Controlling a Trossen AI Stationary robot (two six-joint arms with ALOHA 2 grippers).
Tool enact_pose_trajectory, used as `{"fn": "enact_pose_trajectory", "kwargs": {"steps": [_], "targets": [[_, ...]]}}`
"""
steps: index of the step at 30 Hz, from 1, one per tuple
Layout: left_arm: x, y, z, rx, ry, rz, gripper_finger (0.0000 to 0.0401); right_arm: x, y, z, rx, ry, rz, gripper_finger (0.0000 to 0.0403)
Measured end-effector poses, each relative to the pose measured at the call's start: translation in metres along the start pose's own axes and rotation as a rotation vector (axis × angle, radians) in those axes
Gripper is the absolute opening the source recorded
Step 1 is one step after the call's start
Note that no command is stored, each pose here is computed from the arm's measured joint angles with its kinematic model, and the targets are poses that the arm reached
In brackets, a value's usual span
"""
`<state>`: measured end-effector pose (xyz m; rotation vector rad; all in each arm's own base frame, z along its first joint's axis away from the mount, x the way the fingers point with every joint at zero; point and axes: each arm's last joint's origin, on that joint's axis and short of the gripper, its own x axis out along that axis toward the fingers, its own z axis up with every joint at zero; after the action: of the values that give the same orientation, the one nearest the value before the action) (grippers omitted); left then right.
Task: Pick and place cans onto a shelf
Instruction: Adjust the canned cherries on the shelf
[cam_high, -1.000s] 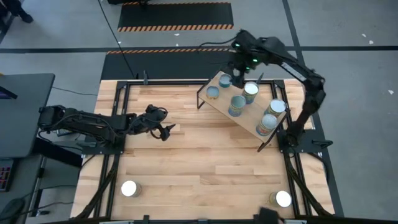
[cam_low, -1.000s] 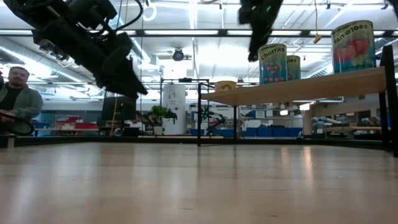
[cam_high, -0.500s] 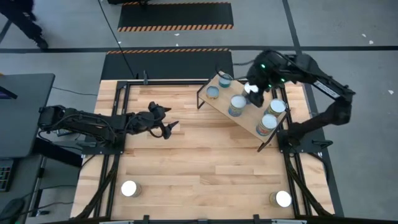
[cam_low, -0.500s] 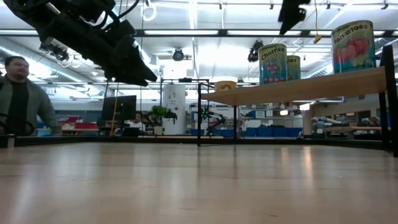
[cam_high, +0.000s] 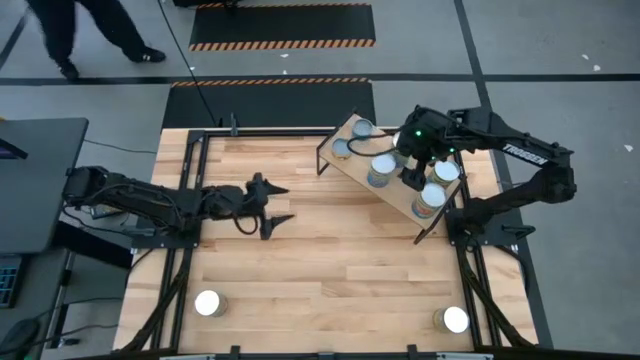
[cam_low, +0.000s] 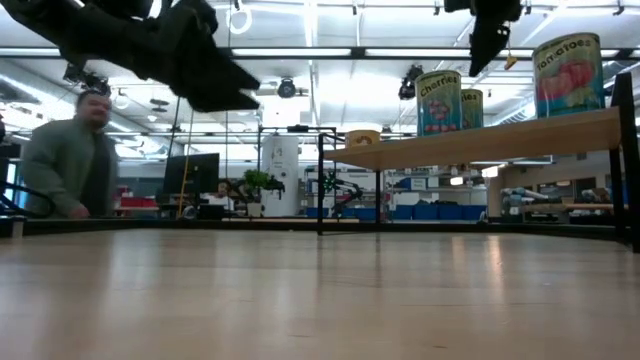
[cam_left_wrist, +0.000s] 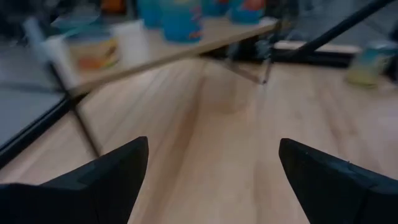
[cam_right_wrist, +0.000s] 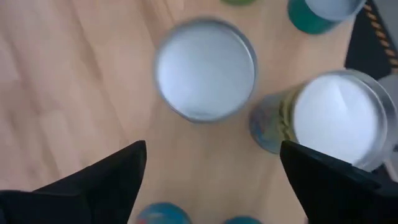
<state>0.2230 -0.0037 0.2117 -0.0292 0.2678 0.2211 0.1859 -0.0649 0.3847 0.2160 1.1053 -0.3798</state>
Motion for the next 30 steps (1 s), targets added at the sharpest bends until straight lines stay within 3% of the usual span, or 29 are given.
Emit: {"fn": "enact_pose_trajectory", "kwargs": {"steps": [9, 19, 22, 30], "targets": [[0.037, -0.016, -0.008, -0.026, -0.151, -0.034, 0.0368, 0.019, -0.025, 0.004, -0.094, 0.047, -0.154, 0.0375], [0.094, -0.021, 0.023, -0.043, -0.095, 0.086, 0.0349, 0.027, -0.049, 0.003, -0.178, 0.069, -0.166, 0.0374], [0.107, -0.023, 0.025, -0.027, -0.099, 0.092, 0.0348, 0.024, -0.049, -0.002, -0.182, 0.106, -0.162, 0.0374], [0.152, -0.034, 0.042, 0.015, -0.132, 0.170, 0.0348, 0.004, -0.045, -0.012, -0.185, 0.046, -0.175, 0.0374]]}}
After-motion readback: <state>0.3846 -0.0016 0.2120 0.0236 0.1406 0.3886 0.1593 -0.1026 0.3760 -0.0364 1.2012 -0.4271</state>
